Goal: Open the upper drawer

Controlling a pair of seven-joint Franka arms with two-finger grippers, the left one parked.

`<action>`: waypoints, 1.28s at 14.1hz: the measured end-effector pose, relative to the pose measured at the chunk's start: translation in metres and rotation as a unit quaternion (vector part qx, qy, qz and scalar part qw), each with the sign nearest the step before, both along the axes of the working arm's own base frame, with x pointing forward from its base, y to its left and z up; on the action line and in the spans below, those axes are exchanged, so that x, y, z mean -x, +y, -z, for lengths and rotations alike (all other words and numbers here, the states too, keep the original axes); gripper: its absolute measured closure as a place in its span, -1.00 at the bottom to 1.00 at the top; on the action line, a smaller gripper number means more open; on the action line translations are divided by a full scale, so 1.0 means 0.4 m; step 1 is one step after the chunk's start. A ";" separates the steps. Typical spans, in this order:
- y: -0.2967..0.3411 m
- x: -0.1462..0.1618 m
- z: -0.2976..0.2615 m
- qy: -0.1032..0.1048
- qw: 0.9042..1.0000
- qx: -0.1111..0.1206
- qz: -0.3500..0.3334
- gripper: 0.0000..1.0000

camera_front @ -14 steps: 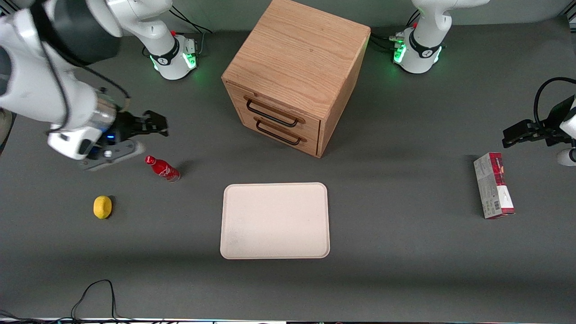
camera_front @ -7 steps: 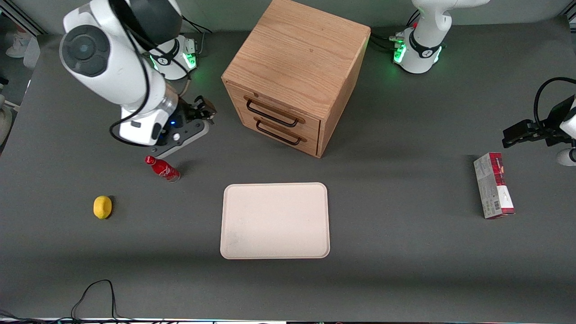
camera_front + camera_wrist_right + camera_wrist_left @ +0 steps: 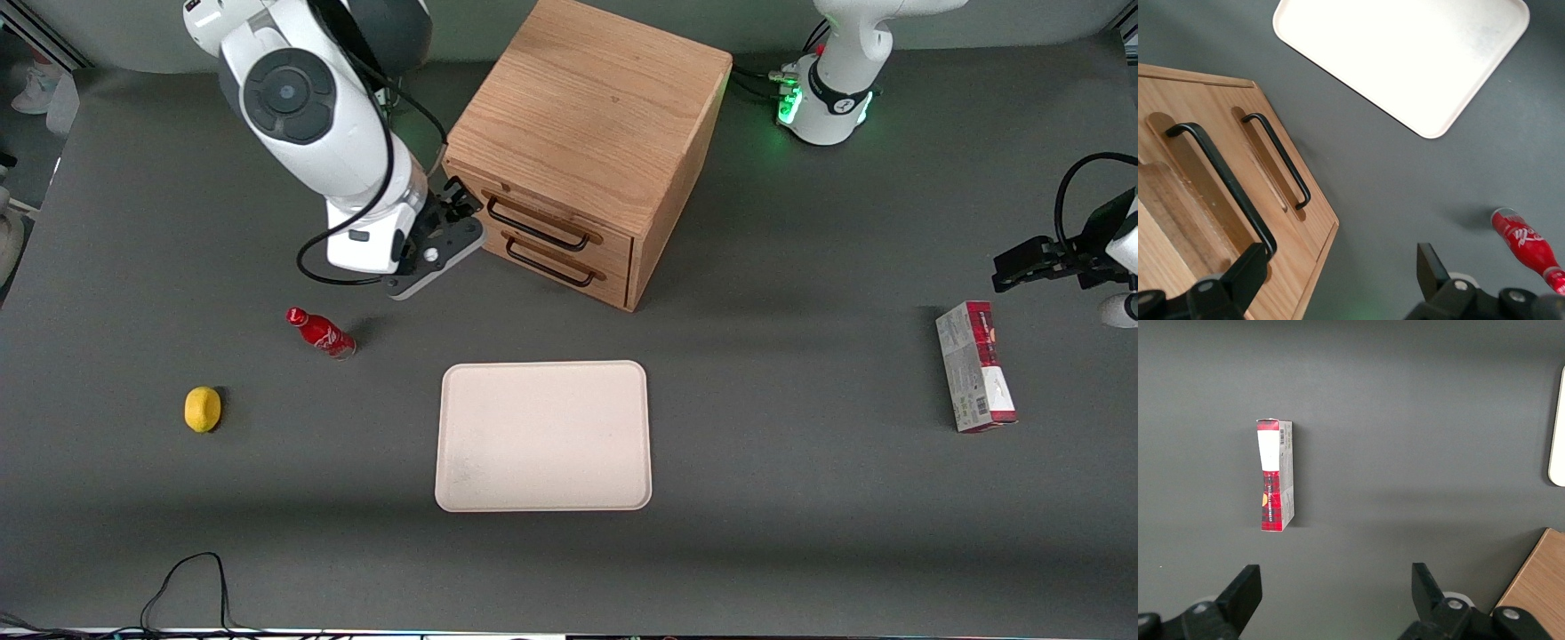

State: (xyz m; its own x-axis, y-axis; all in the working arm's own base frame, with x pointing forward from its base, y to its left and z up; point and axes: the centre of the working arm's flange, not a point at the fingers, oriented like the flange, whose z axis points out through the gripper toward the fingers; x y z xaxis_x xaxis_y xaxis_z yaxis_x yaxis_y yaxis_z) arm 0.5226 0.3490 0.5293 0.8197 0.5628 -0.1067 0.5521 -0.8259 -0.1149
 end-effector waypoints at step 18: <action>0.225 0.071 0.183 0.030 0.990 0.005 -0.139 -1.00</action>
